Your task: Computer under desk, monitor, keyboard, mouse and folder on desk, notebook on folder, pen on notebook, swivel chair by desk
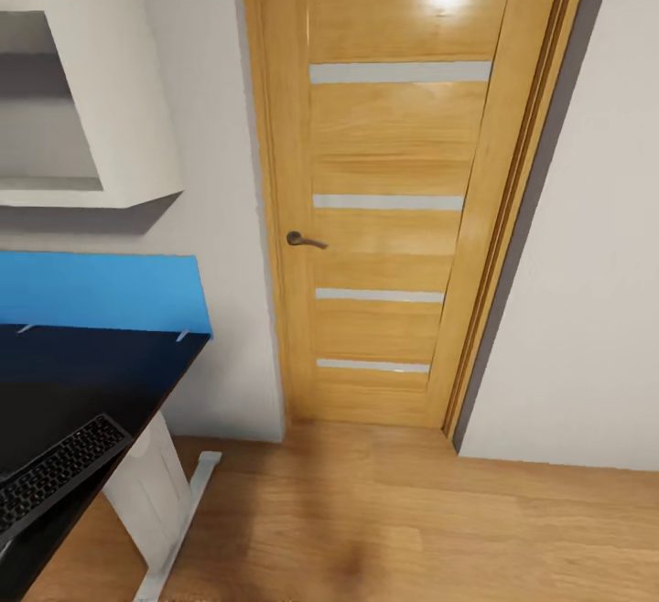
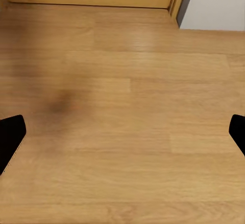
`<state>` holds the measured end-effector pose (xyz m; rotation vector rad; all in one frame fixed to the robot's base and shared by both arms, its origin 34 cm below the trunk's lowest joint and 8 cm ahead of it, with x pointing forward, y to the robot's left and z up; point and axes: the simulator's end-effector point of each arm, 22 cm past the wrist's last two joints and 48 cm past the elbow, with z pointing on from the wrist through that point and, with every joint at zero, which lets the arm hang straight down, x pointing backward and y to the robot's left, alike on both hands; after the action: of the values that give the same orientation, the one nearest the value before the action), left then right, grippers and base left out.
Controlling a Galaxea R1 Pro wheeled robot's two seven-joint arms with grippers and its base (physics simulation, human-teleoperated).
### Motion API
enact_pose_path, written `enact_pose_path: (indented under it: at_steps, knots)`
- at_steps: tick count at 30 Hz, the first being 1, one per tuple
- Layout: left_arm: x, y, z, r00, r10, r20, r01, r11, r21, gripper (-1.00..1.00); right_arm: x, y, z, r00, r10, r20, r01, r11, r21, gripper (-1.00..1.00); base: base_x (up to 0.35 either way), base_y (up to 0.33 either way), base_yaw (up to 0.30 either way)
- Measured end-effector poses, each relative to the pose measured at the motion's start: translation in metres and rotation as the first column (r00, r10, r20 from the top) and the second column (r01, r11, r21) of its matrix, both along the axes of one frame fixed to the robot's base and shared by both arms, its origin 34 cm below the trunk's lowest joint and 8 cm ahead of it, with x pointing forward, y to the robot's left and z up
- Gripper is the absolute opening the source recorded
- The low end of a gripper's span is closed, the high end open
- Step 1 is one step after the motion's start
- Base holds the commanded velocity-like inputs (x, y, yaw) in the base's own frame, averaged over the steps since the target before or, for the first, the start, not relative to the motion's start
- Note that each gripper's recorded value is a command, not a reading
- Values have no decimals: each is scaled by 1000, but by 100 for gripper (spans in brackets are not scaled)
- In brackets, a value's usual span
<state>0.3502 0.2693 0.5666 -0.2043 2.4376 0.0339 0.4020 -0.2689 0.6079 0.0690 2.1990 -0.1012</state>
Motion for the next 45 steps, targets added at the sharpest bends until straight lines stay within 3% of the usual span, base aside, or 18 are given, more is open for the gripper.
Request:
enact_pose_path:
  at_steps: [45]
  knots:
    - [0,2,0,1000,1,2,-1,1000,3,100,0,1,0,1000,3,-1,-3,1000,0,100,0,0,290]
